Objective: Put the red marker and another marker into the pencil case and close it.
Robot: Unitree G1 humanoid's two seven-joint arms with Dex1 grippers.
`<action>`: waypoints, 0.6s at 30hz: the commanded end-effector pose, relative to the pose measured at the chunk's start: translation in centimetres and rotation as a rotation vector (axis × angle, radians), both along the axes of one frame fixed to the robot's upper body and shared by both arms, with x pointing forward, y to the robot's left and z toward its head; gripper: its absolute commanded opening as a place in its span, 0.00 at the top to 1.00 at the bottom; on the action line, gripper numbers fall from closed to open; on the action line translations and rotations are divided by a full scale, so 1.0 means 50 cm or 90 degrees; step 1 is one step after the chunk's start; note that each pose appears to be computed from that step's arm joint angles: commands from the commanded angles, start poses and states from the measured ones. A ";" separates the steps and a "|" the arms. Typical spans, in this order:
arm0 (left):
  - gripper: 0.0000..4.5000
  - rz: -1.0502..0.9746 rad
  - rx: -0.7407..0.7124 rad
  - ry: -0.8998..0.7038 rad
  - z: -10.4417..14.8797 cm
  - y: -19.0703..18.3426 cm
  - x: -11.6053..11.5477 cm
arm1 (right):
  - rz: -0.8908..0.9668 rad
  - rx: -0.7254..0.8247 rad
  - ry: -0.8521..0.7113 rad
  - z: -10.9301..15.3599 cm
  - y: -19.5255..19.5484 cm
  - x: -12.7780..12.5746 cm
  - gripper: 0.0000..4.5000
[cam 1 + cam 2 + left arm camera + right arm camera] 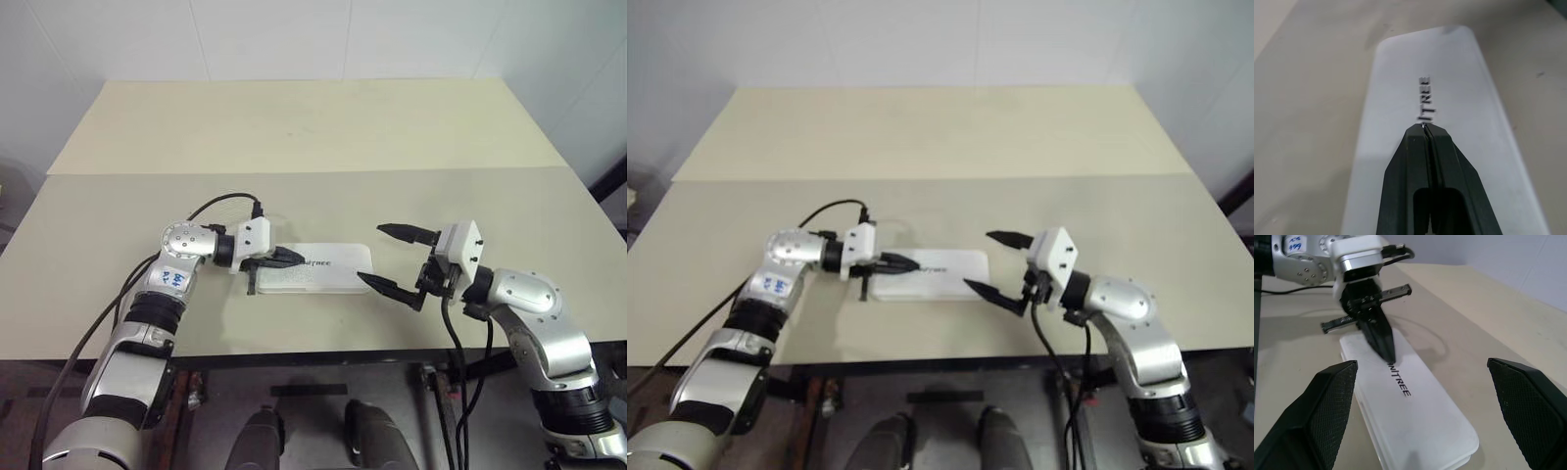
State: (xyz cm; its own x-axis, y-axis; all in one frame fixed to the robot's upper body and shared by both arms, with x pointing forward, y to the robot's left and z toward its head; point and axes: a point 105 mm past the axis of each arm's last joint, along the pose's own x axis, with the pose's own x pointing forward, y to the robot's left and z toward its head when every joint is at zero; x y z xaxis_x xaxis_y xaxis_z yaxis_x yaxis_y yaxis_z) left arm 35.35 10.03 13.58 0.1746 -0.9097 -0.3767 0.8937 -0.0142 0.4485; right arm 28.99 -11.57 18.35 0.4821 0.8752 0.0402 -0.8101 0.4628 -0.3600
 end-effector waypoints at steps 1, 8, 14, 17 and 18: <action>0.99 -0.028 0.044 0.041 -0.043 -0.011 -0.023 | -0.005 0.022 -0.040 0.032 0.002 -0.010 0.00; 0.99 -0.014 -0.013 0.055 -0.029 -0.017 -0.028 | -0.009 0.030 -0.039 0.032 0.007 -0.009 0.00; 0.99 0.021 -0.165 0.063 0.045 0.001 -0.021 | -0.002 0.030 -0.031 0.029 0.006 -0.006 0.00; 0.99 0.025 -0.206 0.084 0.067 0.031 -0.033 | 0.004 0.028 -0.024 0.026 0.005 -0.004 0.00; 0.99 0.031 -0.221 0.096 0.072 0.049 -0.039 | 0.009 0.022 -0.021 0.023 0.003 -0.003 0.00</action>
State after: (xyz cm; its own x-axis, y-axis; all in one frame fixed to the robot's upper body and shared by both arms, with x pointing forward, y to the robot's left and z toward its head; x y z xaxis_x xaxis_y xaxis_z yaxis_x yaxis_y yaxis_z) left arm 33.89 11.44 15.62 0.1864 -0.9736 -0.1317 0.9500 0.1445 0.2766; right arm 28.96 -11.26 18.74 0.4848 0.8719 0.0688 -0.8044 0.4754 -0.3563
